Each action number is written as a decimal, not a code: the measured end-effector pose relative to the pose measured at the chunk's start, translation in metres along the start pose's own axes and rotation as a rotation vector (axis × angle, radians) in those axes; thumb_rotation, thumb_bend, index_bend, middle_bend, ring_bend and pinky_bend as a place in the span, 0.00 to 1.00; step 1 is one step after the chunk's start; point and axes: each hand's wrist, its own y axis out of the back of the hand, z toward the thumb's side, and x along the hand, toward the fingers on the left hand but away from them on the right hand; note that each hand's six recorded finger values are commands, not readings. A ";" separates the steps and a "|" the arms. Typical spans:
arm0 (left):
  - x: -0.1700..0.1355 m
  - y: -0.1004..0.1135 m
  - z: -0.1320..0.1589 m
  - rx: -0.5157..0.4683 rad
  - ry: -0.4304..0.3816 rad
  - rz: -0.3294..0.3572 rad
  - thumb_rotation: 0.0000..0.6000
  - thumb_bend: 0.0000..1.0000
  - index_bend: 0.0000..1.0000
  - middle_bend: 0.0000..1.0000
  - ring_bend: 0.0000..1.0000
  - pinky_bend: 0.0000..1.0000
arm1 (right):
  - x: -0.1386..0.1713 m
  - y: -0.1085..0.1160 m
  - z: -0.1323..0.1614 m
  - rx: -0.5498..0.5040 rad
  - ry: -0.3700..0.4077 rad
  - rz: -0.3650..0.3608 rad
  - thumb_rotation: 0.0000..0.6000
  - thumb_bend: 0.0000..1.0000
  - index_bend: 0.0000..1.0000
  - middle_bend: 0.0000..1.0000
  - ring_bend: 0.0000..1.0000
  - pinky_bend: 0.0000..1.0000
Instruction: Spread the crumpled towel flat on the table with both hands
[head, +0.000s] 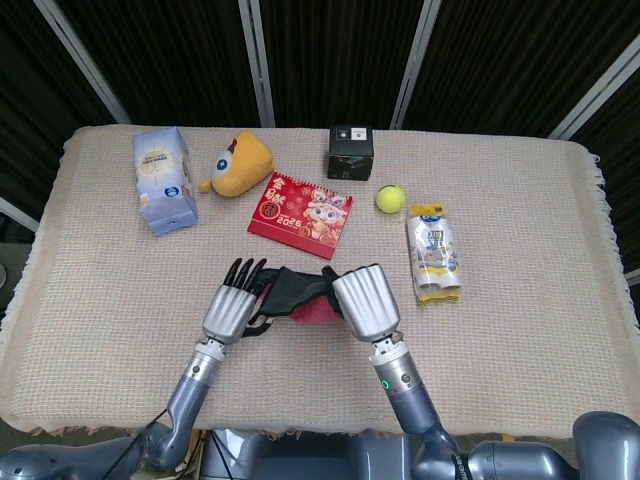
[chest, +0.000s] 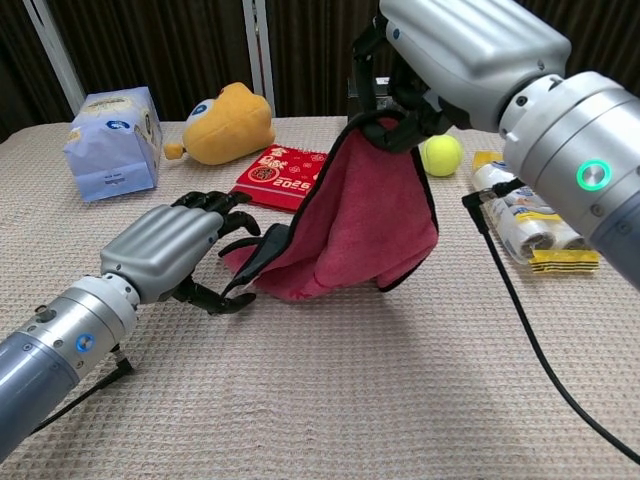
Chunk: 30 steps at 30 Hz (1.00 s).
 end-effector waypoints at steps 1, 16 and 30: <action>0.001 0.000 0.000 0.001 0.002 0.002 1.00 0.23 0.26 0.03 0.00 0.00 | 0.000 0.000 0.000 0.000 0.000 0.000 1.00 0.65 0.76 1.00 1.00 1.00; 0.007 0.001 0.002 -0.042 0.012 0.048 1.00 0.39 0.53 0.09 0.00 0.00 | 0.002 -0.003 -0.009 0.003 -0.015 0.010 1.00 0.65 0.76 1.00 1.00 1.00; 0.008 0.006 -0.002 -0.049 0.015 0.062 1.00 0.44 0.62 0.11 0.00 0.00 | 0.005 -0.006 -0.015 0.009 -0.022 0.022 1.00 0.65 0.76 1.00 1.00 1.00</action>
